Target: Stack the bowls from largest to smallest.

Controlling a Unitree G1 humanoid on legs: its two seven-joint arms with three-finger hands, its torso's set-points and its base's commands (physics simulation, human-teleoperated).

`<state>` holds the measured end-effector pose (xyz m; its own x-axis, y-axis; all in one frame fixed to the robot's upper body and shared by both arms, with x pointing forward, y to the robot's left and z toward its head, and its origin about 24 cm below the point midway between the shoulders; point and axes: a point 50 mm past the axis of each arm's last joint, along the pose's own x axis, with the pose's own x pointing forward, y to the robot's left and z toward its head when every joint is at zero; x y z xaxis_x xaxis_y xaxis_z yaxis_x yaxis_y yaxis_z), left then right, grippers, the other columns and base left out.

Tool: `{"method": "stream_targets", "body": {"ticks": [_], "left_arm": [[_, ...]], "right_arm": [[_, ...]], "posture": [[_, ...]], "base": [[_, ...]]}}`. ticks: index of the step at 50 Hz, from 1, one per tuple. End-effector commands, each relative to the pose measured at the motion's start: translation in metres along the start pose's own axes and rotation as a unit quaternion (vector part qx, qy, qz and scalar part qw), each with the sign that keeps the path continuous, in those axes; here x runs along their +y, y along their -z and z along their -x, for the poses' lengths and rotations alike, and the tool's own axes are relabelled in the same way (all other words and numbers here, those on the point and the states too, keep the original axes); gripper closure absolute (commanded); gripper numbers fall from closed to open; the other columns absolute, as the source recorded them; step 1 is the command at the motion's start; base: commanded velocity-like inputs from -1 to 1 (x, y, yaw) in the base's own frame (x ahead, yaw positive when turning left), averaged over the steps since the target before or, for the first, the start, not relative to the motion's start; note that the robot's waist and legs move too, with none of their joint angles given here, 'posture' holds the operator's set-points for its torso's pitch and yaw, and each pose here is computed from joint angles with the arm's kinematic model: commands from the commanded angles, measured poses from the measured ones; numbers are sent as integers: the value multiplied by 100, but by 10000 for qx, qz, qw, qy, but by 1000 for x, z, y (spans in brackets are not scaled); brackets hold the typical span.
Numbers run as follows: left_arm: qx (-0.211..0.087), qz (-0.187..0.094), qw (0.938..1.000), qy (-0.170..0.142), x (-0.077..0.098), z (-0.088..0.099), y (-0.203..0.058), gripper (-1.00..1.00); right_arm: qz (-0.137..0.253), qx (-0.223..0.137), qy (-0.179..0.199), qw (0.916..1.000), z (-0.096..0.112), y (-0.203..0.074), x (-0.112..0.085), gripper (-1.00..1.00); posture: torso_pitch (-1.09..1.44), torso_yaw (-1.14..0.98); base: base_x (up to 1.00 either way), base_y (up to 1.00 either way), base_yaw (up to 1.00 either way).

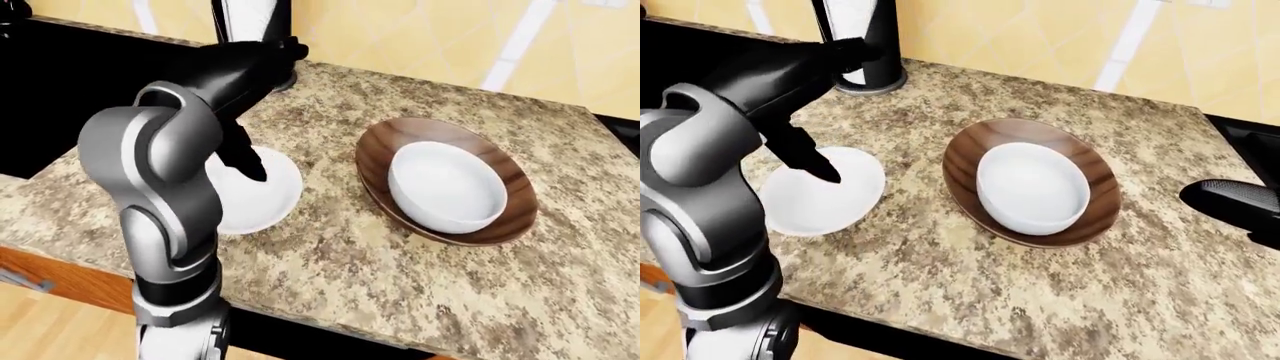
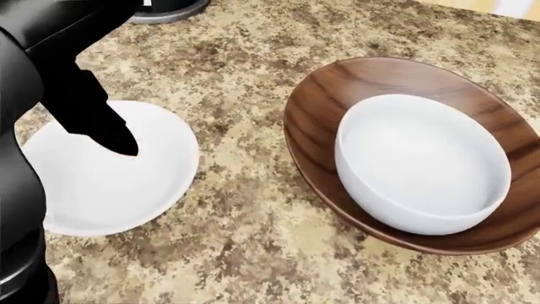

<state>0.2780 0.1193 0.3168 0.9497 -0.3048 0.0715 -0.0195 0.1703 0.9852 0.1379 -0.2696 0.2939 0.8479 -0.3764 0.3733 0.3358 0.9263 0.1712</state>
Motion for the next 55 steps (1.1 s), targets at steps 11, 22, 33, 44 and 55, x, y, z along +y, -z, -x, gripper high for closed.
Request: {"method": "stream_targets", "body": {"ticks": [11, 22, 33, 44, 55], "left_arm": [[-261, -81, 9996, -16, 31, 22, 10, -79], [-191, -181, 9992, 297, 40, 38, 31, -98], [-207, -375, 9965, 718, 23, 43, 38, -100], [-235, -448, 9941, 961, 7, 48, 41, -100], [-181, -563, 9921, 1107, -17, 44, 44, -100]], "right_arm": [[1, -273, 55, 9996, 0, -9, -3, -100], [-3, -275, 48, 9996, 0, -10, -1, -100], [-5, -270, 58, 9996, 0, -10, -1, -100], [14, -258, 60, 9996, 0, -9, -1, -100], [23, -243, 74, 9997, 1, -6, -2, -100]], "posture": [[0, 0], [0, 0], [0, 0], [0, 0], [0, 0]], "base": [[0, 0, 0], [0, 0, 0], [0, 0, 0], [0, 0, 0], [0, 0, 0]]}}
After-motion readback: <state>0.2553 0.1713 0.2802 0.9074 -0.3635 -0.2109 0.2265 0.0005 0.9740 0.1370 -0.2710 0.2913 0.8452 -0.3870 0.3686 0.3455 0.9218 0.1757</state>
